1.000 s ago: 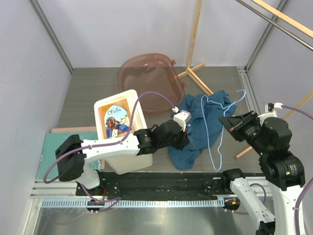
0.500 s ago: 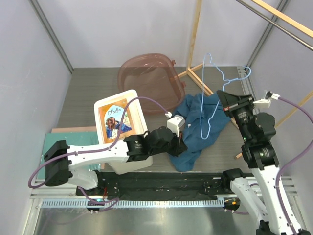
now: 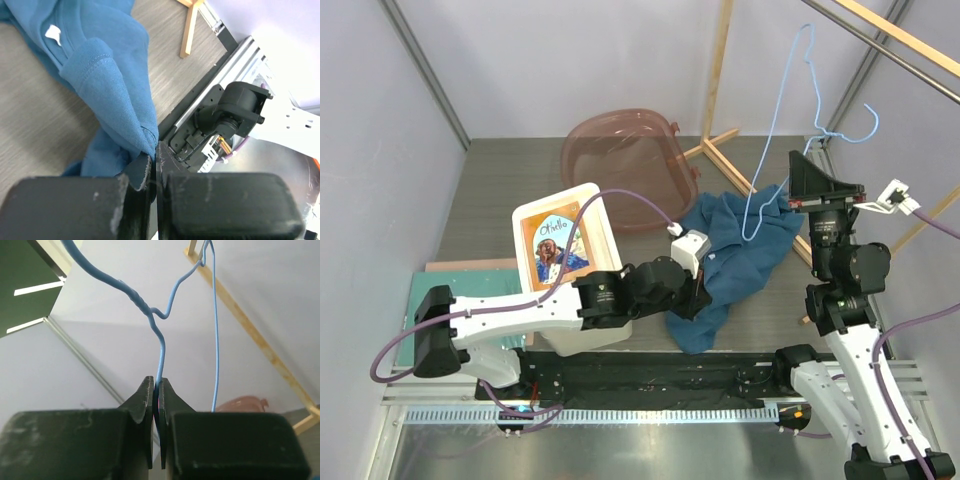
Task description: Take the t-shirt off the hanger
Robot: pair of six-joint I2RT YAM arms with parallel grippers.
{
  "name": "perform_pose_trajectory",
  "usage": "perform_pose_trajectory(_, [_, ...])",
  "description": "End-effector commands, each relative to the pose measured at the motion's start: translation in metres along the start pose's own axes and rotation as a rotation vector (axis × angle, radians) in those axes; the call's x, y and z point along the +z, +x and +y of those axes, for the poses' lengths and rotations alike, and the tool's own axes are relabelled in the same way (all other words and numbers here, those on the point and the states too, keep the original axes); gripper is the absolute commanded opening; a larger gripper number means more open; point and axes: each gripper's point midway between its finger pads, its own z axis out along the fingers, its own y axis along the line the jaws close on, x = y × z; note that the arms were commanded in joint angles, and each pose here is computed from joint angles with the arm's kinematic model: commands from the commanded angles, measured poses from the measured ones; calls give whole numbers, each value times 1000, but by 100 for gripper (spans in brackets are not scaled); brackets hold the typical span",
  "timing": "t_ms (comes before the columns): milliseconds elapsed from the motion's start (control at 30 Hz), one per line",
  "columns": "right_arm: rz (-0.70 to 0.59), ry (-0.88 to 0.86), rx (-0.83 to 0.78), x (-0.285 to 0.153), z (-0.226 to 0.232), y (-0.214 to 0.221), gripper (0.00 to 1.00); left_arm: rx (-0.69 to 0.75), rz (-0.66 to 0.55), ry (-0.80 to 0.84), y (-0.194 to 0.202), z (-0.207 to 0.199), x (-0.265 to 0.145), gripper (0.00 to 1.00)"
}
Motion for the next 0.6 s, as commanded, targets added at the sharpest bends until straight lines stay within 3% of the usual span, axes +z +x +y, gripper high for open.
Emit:
perform_pose_trajectory(0, [-221,-21,-68,8,7,-43,1,35,-53,-20,-28,-7,-11,0])
perform_pose_trajectory(300, [-261,70,-89,28,-18,-41,1,48,-50,-41,-38,-9,-24,0])
perform_pose_trajectory(567, [-125,68,-111,27,-24,-13,1,54,-65,-25,-48,-19,-30,0])
